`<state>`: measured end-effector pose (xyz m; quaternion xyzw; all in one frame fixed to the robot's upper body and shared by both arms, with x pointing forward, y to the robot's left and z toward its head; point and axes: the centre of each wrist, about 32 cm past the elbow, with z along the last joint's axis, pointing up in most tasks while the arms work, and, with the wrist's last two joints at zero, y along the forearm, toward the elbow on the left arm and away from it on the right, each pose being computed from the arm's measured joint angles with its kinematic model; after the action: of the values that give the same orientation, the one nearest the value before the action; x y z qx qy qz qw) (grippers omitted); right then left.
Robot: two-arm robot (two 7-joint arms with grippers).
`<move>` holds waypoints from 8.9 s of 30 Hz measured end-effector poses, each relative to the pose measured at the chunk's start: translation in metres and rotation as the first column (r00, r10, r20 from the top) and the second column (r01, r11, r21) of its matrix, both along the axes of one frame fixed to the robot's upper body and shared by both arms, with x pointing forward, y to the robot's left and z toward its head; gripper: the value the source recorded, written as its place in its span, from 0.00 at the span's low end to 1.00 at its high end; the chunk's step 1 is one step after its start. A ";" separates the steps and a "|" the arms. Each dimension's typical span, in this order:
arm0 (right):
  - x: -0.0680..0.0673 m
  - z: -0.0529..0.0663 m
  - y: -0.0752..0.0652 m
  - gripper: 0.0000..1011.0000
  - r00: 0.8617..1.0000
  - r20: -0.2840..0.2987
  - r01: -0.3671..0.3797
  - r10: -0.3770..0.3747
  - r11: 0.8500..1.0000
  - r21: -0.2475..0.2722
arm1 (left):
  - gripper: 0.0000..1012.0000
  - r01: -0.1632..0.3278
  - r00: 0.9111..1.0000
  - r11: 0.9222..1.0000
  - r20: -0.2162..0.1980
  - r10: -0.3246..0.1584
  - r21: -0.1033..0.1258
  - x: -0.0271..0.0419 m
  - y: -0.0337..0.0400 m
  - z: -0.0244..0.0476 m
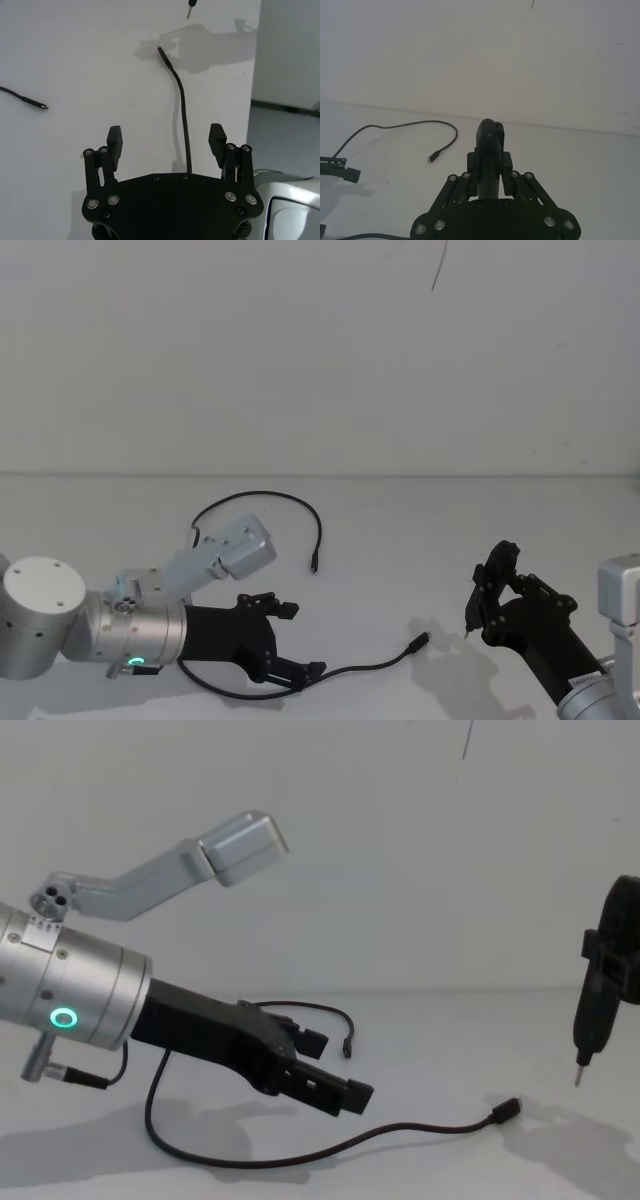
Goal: Pick up the data cable with the one hand.
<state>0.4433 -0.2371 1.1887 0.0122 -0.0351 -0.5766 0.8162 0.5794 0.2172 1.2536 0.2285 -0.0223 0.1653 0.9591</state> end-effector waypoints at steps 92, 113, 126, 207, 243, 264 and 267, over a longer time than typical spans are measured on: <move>-0.002 0.013 -0.001 0.26 1.000 0.017 -0.018 0.018 1.000 -0.004 | 0.04 -0.004 0.999 0.998 0.033 0.002 0.064 -0.0020 -0.0255 -0.0263; -0.025 0.055 -0.002 0.26 0.998 0.054 -0.033 0.033 0.999 0.003 | 0.04 0.115 0.973 0.993 0.202 -0.113 0.003 -0.0325 -0.0096 -0.0195; -0.038 0.072 -0.010 0.26 0.999 0.044 -0.016 0.017 1.000 -0.017 | 0.04 0.120 0.962 0.993 0.250 -0.112 -0.016 -0.0414 -0.0030 -0.0154; -0.023 0.048 0.000 0.26 0.997 -0.018 -0.067 0.069 0.992 0.109 | 0.04 0.123 0.956 0.992 0.272 -0.112 -0.025 -0.0458 -0.0001 -0.0136; -0.018 0.041 -0.004 0.26 0.997 -0.014 -0.068 0.071 0.988 0.136 | 0.04 0.123 0.956 0.992 0.272 -0.112 -0.025 -0.0459 -0.0001 -0.0136; -0.017 0.040 -0.005 0.26 0.997 -0.012 -0.069 0.071 0.988 0.140 | 0.04 0.123 0.956 0.992 0.271 -0.112 -0.025 -0.0458 -0.0001 -0.0136; -0.017 0.040 -0.005 0.26 0.997 -0.011 -0.069 0.071 0.988 0.140 | 0.04 0.123 0.956 0.992 0.272 -0.112 -0.025 -0.0458 -0.0001 -0.0136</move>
<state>0.4260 -0.2417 1.2289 0.0659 0.0125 -0.5488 0.8332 0.5336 0.2171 1.2400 0.1823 -0.1627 0.1379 0.9598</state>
